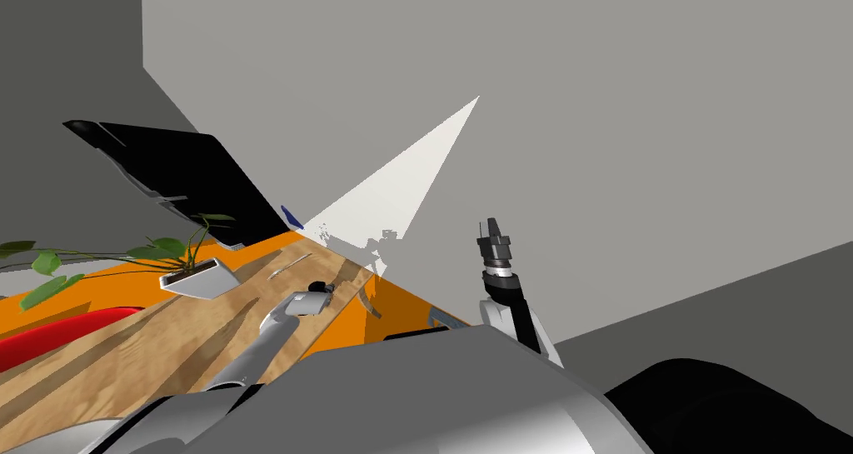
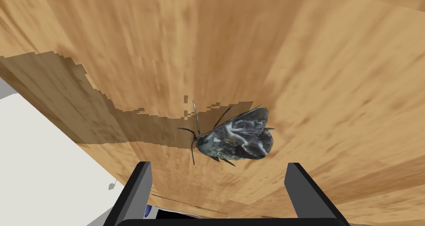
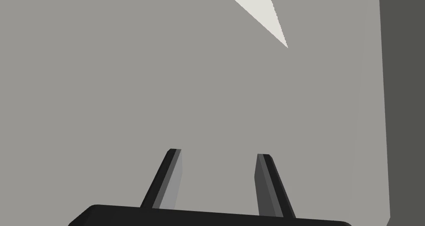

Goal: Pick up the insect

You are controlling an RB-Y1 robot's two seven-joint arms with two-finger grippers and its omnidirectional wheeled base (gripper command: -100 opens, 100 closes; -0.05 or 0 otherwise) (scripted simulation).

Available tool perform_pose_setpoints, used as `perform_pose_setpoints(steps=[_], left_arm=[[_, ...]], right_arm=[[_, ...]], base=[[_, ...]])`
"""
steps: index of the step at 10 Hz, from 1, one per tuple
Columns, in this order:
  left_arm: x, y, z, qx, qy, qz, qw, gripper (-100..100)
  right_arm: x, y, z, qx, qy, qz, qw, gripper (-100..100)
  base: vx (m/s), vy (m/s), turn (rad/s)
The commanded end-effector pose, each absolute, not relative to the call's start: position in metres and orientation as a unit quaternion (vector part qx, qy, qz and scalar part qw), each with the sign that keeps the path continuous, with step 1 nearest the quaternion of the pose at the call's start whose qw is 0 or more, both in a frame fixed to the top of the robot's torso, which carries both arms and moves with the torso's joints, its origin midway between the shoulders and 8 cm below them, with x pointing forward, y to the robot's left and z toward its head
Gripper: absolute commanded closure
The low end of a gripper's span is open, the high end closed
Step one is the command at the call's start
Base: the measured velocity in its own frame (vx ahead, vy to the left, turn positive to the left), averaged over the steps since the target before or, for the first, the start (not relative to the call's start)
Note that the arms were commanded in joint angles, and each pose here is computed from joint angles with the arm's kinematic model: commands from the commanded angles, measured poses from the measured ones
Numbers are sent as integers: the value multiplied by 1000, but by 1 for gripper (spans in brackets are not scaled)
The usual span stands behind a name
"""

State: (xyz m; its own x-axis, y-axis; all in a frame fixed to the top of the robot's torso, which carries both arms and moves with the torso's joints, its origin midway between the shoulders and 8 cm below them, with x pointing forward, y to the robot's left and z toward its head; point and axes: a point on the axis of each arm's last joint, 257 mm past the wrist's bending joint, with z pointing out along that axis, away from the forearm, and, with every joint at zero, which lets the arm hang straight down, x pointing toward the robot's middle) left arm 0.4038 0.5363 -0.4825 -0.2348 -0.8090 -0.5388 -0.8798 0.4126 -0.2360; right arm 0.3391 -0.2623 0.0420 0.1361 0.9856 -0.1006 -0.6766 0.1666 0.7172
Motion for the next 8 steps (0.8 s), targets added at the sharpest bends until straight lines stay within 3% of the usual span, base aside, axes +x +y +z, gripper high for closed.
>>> perform_pose_setpoints(steps=[1,5,6,8], left_arm=[[398,536,-490,-540,783,58,304,-100],[391,536,-500,-540,783,59,303,-100],[391,536,-500,-540,783,58,304,100],[390,537,-500,-541,782,59,303,100]], right_arm=[[339,-262,42,265,292,589,706,0],[339,-262,42,265,292,589,706,0],[339,-262,42,265,292,589,706,0],[339,-262,42,265,292,589,706,0]], base=[[42,19,-14],[55,28,-8],[0,0,0],[0,0,0]])
